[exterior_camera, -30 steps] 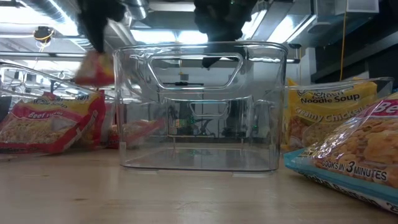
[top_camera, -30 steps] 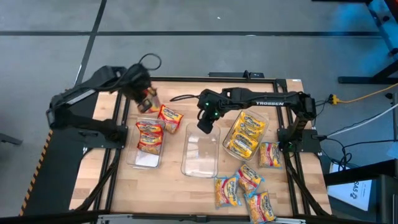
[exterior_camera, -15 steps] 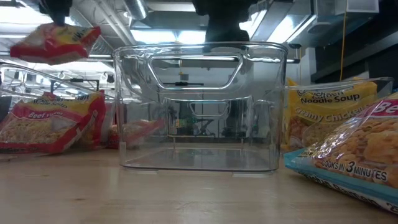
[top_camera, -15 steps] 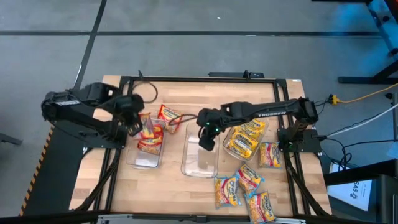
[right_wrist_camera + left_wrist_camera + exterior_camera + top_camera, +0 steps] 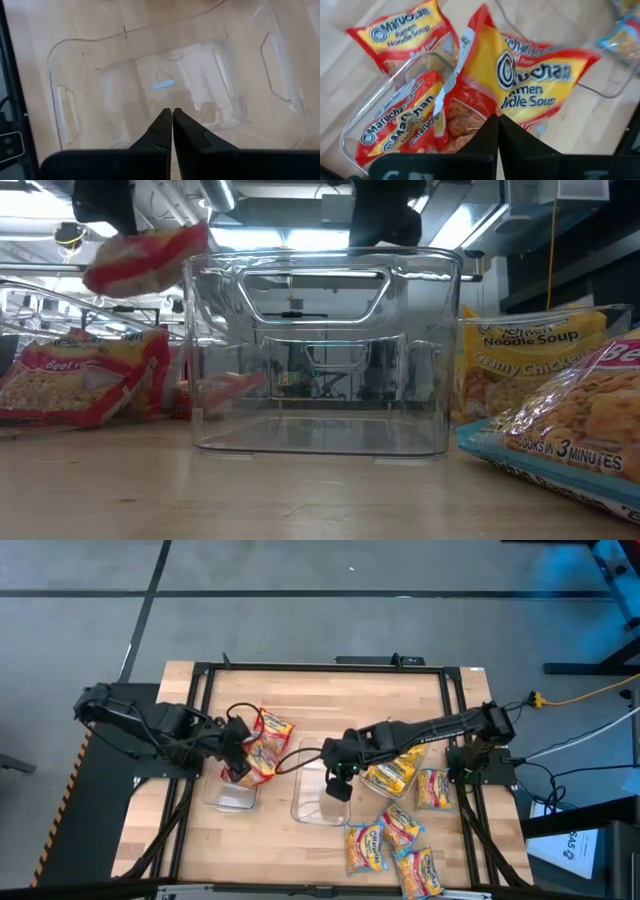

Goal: Sort Maruchan noodles
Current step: Put the red noodle pack into the left transparent bin

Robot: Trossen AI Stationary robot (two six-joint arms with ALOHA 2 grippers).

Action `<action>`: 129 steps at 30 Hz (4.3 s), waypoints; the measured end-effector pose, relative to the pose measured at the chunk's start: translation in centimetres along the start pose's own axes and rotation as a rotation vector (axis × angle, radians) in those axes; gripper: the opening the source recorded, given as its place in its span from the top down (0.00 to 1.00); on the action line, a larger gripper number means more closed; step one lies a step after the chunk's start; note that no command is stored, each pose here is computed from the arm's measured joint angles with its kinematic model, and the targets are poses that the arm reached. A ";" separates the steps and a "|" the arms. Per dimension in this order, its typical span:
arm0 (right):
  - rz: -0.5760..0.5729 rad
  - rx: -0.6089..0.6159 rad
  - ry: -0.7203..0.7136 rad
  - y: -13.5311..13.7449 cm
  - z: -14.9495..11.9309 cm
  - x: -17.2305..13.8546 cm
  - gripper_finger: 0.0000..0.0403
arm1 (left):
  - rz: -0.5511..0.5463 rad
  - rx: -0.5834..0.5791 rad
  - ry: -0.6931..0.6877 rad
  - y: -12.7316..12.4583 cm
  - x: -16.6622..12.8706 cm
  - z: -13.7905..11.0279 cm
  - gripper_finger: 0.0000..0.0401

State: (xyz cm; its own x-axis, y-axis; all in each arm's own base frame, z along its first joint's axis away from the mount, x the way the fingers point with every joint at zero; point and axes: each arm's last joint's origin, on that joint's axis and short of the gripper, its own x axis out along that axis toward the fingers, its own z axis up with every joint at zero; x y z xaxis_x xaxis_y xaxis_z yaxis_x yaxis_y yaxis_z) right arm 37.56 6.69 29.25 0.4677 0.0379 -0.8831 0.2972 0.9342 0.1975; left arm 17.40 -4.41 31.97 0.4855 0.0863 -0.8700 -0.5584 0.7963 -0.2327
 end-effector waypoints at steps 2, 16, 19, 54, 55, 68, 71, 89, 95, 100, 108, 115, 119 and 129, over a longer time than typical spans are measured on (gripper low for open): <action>0.004 0.010 0.002 0.2 -0.1 0.0 0.96 | 0.028 -0.007 0.021 -0.1 0.3 -0.2 1.00; -0.004 0.021 -0.005 0.1 0.0 0.0 0.96 | 0.179 0.075 0.144 -3.2 4.8 -1.5 1.00; -0.004 0.021 -0.005 0.1 0.0 0.0 0.96 | 0.203 0.061 0.195 -3.4 5.0 -2.0 1.00; -0.065 0.017 -0.039 -0.1 0.0 0.0 0.96 | 0.159 -0.121 0.550 -5.0 3.2 -6.9 0.93; -0.065 0.017 -0.039 -0.1 0.0 -0.1 0.96 | 0.163 -0.116 0.517 -4.9 3.1 -6.8 0.93; -0.003 0.193 -0.036 0.2 0.2 -0.1 0.96 | 0.506 0.067 -0.400 -0.2 1.8 0.4 0.93; 0.048 0.205 -0.075 0.5 0.7 -0.1 0.96 | 0.562 0.109 -0.280 2.2 2.9 3.6 0.93; 0.039 0.119 -0.092 -0.4 1.3 -0.1 0.96 | 0.165 0.177 0.263 15.6 13.5 12.1 0.76; 0.031 0.130 -0.094 -1.8 2.0 0.0 0.96 | 0.119 0.290 0.349 15.2 15.7 11.8 0.69; 0.014 0.144 -0.096 -3.2 2.6 0.0 0.96 | 0.082 0.388 0.351 14.5 15.9 11.8 0.69; 0.037 0.158 -0.075 -3.9 2.9 0.0 0.96 | 0.135 0.451 0.311 14.4 17.2 12.4 0.69; 0.059 0.157 -0.055 -3.8 2.8 0.0 0.96 | 0.046 0.431 0.389 14.3 18.2 11.7 0.69; 0.062 0.157 -0.054 -3.8 2.8 0.0 0.96 | 0.048 0.437 0.415 14.0 18.4 11.4 0.75; 0.055 0.158 -0.057 -3.8 2.8 0.0 0.96 | 0.143 0.406 0.364 13.8 16.3 11.6 1.00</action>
State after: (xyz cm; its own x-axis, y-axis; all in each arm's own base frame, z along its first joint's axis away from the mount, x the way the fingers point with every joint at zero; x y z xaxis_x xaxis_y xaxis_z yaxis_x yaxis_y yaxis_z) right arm 38.72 2.13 29.67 0.5322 0.0629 -0.8443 0.3945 0.8639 0.3131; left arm 25.49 14.92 19.62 0.1202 0.0557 -0.9912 -0.2629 0.9646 0.0223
